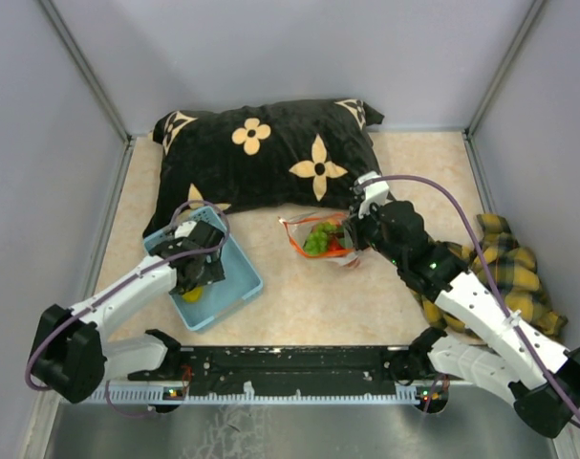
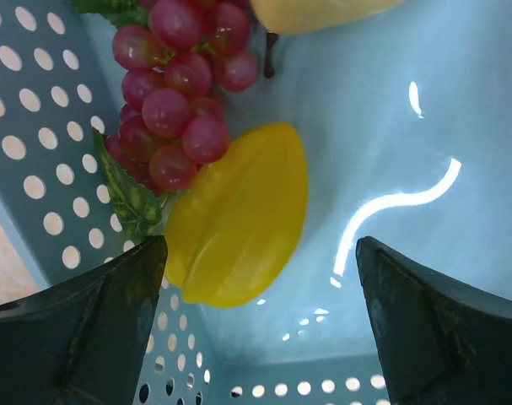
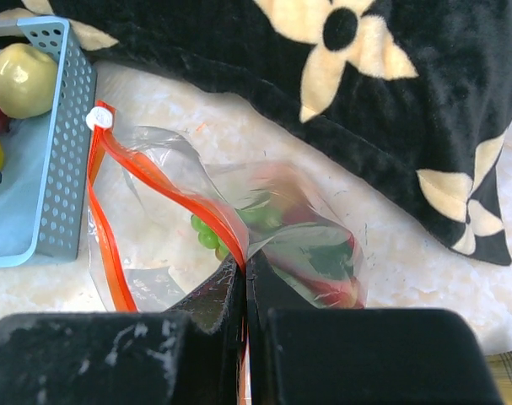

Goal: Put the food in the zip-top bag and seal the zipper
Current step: Pick up the fake fruit from the bin.

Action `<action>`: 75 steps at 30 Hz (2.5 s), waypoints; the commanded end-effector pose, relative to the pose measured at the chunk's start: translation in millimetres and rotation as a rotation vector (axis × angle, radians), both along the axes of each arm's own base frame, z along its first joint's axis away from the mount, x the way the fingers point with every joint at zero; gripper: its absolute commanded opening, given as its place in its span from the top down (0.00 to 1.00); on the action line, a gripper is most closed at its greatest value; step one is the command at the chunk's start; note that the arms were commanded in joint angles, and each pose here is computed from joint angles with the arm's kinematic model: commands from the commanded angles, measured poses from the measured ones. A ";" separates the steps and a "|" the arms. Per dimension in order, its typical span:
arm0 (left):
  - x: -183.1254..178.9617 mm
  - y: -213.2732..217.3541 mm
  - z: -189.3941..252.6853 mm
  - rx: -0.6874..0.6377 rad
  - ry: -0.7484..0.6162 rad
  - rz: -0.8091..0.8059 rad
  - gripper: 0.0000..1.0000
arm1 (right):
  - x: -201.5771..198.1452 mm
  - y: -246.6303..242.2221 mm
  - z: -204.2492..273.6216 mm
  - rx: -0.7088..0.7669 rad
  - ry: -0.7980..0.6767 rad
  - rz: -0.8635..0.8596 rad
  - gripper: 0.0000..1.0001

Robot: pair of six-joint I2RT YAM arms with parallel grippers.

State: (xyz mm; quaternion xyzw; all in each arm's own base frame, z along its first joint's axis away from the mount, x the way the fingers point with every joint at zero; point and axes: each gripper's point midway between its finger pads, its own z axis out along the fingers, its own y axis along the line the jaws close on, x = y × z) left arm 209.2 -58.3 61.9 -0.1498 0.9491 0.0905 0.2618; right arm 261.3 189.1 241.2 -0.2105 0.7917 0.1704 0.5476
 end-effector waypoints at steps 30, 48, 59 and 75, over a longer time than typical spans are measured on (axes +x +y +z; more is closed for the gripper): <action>18.9 -49.4 -35.0 -0.196 0.114 -0.080 0.08 | 4.0 7.5 28.6 0.086 -0.079 0.021 1.00; 27.4 -51.3 -17.5 -0.234 -0.003 -0.107 0.53 | 6.6 8.8 25.9 0.077 -0.067 0.018 1.00; 28.4 -71.9 39.0 -0.367 -0.130 -0.226 0.59 | 9.5 8.8 26.0 0.066 -0.060 0.009 1.00; 29.9 -159.5 152.8 -0.586 -0.466 -0.842 0.63 | 11.2 6.6 25.4 0.047 -0.053 -0.003 1.00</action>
